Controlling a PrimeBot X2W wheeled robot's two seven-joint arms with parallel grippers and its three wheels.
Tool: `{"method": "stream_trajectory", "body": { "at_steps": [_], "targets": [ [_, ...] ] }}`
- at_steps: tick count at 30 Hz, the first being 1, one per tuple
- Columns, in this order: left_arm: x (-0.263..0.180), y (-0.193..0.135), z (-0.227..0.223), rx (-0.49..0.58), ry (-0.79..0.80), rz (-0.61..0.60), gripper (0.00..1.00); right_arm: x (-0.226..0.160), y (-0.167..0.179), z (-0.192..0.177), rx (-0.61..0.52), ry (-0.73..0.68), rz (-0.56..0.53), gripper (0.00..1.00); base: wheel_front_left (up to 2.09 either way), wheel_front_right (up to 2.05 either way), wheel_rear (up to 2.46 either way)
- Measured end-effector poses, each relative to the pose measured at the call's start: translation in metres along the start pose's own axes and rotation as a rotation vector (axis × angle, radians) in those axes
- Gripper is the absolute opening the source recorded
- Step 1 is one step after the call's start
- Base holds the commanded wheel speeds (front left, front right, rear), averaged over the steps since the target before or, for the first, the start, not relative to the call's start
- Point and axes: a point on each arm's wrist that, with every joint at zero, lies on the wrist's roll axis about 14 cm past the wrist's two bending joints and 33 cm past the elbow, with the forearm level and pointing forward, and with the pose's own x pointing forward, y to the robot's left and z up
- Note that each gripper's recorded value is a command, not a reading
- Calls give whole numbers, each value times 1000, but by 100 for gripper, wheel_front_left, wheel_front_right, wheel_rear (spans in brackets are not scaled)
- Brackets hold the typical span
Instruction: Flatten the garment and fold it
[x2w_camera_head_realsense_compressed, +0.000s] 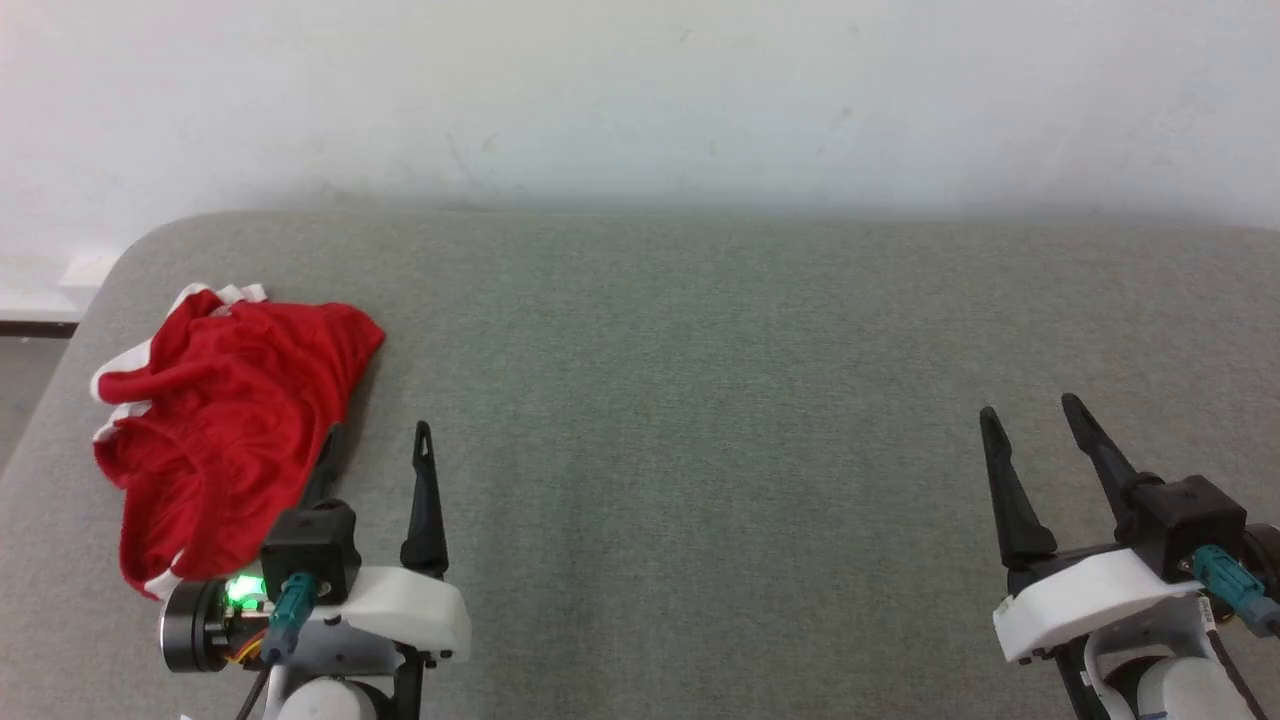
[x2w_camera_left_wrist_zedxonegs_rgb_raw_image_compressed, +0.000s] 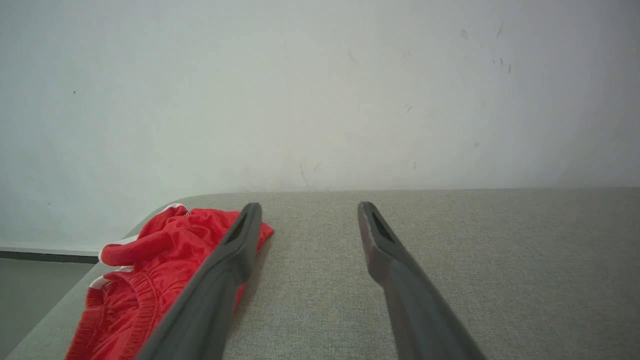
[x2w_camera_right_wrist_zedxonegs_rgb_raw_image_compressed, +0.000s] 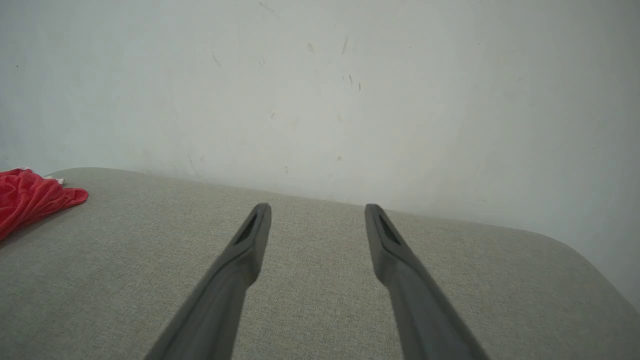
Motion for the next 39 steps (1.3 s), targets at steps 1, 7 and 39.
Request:
{"method": "stream_trajectory", "body": {
  "at_steps": [1,7,39],
  "targets": [
    [-1,3,0,2,-1,8,100,1,2,0,1,0,6,100,0,0,0],
    [-8,20,2,11,-13,69,100,10,16,0,9,-13,48,100,0,0,0],
    [-27,140,23,64,-88,401,100,51,78,-6,41,-62,232,100,0,0,0]
  ]
}}
